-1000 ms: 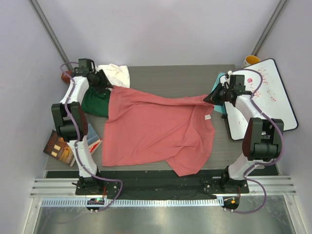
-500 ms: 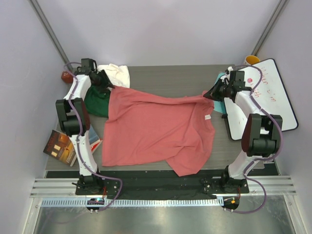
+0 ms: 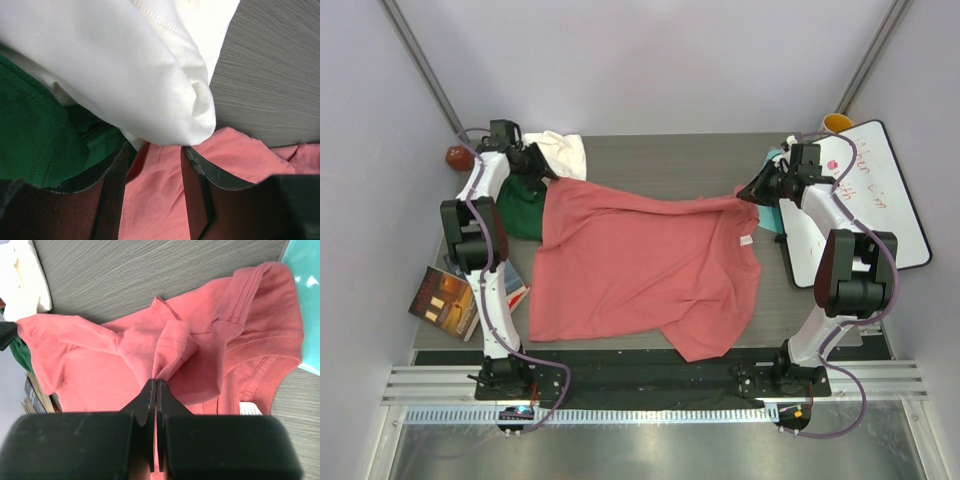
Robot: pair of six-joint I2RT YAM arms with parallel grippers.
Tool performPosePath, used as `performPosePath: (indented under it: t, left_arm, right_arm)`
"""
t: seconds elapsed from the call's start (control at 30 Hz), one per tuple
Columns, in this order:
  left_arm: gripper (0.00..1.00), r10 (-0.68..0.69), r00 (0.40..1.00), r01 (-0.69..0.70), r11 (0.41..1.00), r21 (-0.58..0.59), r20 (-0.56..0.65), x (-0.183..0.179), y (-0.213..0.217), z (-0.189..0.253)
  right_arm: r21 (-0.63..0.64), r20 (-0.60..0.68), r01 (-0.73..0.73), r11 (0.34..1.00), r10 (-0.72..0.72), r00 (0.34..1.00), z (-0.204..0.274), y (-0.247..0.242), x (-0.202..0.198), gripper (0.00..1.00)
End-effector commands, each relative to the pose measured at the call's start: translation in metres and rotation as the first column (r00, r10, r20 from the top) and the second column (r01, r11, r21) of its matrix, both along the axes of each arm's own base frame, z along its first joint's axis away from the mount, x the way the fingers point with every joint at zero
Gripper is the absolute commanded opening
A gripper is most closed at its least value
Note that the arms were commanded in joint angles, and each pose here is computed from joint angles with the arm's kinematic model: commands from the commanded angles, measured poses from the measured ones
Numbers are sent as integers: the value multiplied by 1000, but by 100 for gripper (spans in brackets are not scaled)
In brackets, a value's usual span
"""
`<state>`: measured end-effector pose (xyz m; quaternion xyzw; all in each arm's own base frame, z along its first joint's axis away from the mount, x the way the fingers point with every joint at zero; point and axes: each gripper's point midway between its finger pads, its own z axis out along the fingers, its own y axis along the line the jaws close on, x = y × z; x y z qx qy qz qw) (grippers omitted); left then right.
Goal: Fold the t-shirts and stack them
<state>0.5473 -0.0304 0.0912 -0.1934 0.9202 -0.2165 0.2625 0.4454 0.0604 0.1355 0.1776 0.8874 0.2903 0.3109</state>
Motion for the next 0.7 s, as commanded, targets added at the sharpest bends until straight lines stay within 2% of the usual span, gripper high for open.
performPosePath:
  t: [0.0,0.23,0.67]
  left_arm:
    - [47,-19,998,20,1000,-19,52,10,-1,14]
    - [47,-12,998,14,999,-37,67,14,-3,11]
    - [40,-15,997,20,997,-77,70,13,-9,4]
  right_arm:
    - [4,68,-6,1000,6,998,22,1,13,1]
    - [1,63,-3,1000,3,998,20,1,12,1]
    - [9,64,4,1000,-5,998,22,1,12,1]
